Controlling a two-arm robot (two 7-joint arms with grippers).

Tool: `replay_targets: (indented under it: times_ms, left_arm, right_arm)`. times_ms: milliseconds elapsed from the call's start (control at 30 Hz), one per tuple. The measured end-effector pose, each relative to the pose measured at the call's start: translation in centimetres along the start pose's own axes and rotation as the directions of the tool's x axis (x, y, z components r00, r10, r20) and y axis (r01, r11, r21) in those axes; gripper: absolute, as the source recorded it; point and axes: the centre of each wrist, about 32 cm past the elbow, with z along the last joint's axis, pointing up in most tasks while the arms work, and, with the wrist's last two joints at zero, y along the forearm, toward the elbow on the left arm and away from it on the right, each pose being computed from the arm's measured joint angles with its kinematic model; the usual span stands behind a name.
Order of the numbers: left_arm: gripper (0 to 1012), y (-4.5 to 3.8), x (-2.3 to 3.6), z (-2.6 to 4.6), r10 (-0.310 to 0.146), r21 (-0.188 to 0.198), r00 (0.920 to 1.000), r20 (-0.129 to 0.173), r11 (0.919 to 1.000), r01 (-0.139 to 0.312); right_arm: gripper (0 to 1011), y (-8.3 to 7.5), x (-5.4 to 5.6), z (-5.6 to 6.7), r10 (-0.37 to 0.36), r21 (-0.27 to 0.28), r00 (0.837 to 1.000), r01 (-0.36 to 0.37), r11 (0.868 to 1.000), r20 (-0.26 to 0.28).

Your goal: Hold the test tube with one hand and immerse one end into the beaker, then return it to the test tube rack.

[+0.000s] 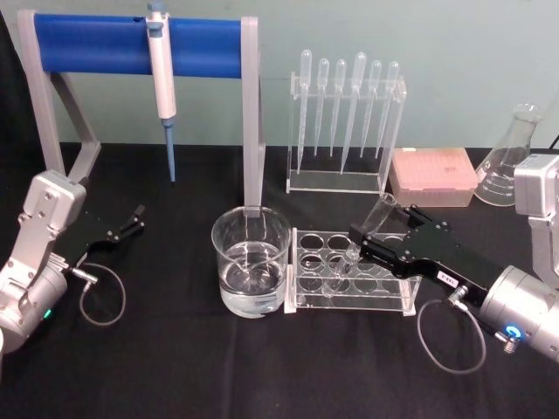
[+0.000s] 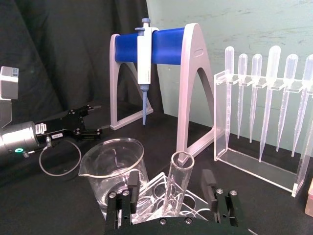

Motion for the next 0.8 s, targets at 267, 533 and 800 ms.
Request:
replay_targets:
  times_ms: [267, 533, 800]
  left_arm:
    - [1000, 0.0, 0.0, 0.0, 0.0, 0.0, 1.0, 0.0, 1.0, 0.0]
    - [1000, 0.0, 0.0, 0.0, 0.0, 0.0, 1.0, 0.0, 1.0, 0.0]
    - [1000, 0.0, 0.0, 0.0, 0.0, 0.0, 1.0, 0.0, 1.0, 0.0]
  right_arm:
    - [609, -0.03, 0.01, 0.02, 0.002, 0.0, 1.0, -0.002, 1.0, 0.0]
    - [341, -0.05, 0.02, 0.03, 0.003, 0.0, 1.0, -0.003, 1.0, 0.0]
    - [224, -0.06, 0.02, 0.03, 0.004, 0.0, 1.0, -0.004, 1.0, -0.001]
